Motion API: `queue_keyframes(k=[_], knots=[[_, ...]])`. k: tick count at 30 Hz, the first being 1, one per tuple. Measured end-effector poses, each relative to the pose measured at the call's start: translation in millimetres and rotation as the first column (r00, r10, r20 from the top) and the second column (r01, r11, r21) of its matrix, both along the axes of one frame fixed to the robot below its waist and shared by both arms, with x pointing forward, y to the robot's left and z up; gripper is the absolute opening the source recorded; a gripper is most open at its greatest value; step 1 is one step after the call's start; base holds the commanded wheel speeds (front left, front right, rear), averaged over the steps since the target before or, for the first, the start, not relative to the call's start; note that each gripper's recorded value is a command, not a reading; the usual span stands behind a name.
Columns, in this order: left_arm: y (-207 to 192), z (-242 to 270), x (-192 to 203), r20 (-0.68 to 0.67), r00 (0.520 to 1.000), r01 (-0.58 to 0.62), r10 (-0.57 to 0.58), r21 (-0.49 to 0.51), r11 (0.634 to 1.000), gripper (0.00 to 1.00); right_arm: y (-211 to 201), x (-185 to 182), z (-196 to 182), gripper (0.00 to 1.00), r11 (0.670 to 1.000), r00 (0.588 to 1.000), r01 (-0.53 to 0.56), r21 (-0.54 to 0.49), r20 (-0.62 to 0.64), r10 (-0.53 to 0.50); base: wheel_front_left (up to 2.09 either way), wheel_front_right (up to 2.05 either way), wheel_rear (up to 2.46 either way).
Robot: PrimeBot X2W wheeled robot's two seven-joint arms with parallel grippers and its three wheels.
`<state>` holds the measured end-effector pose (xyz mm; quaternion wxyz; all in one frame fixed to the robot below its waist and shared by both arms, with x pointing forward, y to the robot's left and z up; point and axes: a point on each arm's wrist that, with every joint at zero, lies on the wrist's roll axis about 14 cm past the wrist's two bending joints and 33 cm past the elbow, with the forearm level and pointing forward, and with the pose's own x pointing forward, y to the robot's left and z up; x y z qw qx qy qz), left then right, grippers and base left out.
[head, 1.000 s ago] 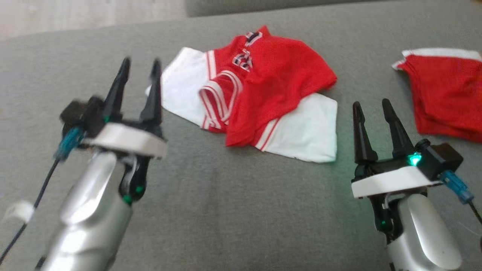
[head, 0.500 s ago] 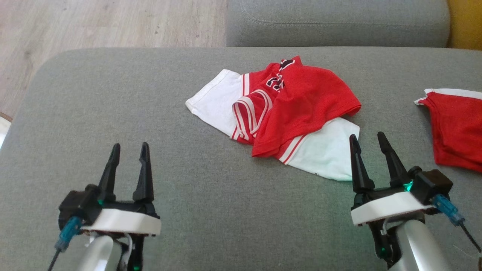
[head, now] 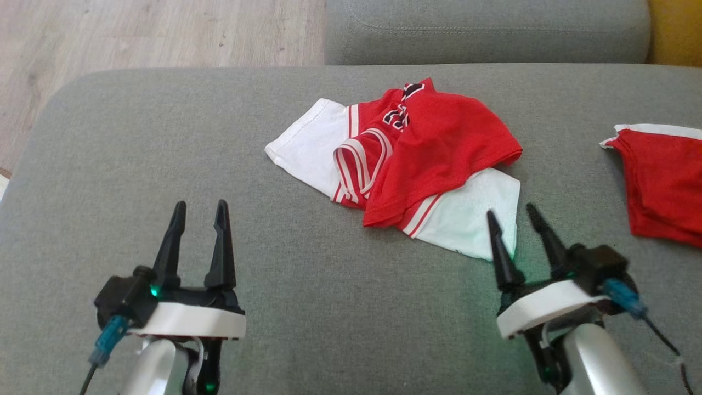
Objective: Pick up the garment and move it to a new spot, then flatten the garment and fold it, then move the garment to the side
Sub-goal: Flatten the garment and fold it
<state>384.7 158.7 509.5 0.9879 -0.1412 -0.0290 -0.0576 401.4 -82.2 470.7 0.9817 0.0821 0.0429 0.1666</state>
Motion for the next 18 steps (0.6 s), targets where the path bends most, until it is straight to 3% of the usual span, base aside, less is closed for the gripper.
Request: queue_keyframes(k=[5,18], knots=[[-1.0,-7.1,-1.2,-0.018,1.0,0.001,-0.001,-0.004,1.0,1.0,17.3,-10.2,-36.8,1.0,0.991,0.987,-0.09,-0.1,-0.139,0.076,0.0,0.0,0.0],[12.3,-21.3,3.6,-0.057,0.998,-0.037,0.036,-0.009,0.999,1.0,43.3,-7.4,-102.7,1.0,0.915,0.906,-0.292,-0.279,-0.388,0.17,0.0,0.0,0.0]])
